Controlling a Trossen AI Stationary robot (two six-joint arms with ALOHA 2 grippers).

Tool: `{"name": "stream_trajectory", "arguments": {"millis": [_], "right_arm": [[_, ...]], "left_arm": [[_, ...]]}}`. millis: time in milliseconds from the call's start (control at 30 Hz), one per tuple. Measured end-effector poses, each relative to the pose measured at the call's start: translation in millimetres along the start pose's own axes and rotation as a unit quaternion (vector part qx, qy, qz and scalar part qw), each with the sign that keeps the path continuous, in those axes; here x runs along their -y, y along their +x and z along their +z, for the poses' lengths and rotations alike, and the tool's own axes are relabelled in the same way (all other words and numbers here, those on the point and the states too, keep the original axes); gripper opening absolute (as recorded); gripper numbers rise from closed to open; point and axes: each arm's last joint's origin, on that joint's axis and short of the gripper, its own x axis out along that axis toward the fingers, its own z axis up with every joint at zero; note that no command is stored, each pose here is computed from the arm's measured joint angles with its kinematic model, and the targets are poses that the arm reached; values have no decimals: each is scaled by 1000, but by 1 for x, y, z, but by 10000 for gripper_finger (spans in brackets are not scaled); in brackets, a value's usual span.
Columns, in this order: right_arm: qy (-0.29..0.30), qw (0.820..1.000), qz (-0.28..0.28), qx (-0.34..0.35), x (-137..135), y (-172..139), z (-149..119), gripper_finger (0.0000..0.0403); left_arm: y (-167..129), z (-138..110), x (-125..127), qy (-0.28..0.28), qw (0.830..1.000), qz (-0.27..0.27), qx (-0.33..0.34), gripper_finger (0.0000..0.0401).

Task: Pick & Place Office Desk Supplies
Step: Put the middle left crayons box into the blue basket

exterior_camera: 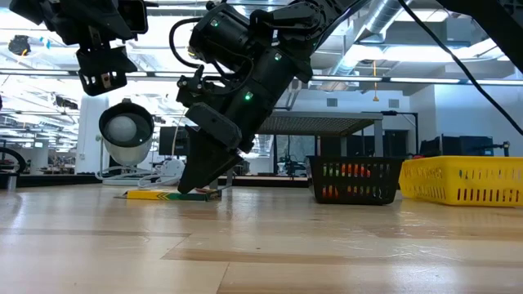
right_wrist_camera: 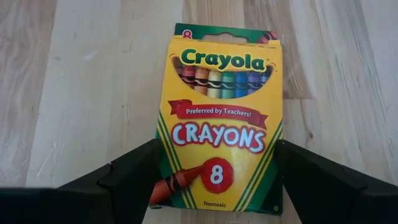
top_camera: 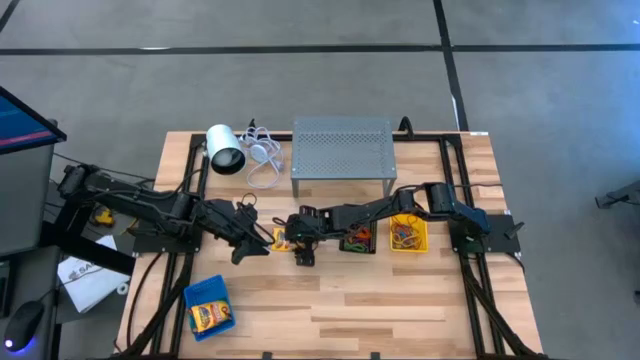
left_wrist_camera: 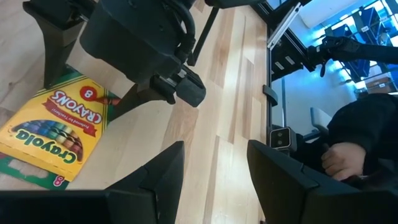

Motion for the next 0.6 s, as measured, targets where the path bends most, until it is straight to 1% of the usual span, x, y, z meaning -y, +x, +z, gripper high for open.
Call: {"name": "stream_trajectory", "arguments": {"millis": [200, 400, 600], "right_arm": [[-10, 1000, 2, -2, 0, 0, 0, 311], [-4, 999, 32, -10, 0, -1, -1, 313], [3, 1000, 23, -16, 0, -3, -1, 347]], "left_arm": [[0, 0, 0, 0, 1000, 0, 0, 172], [0, 0, 0, 0, 1000, 0, 0, 172], [0, 0, 0, 0, 1000, 0, 0, 172]]}}
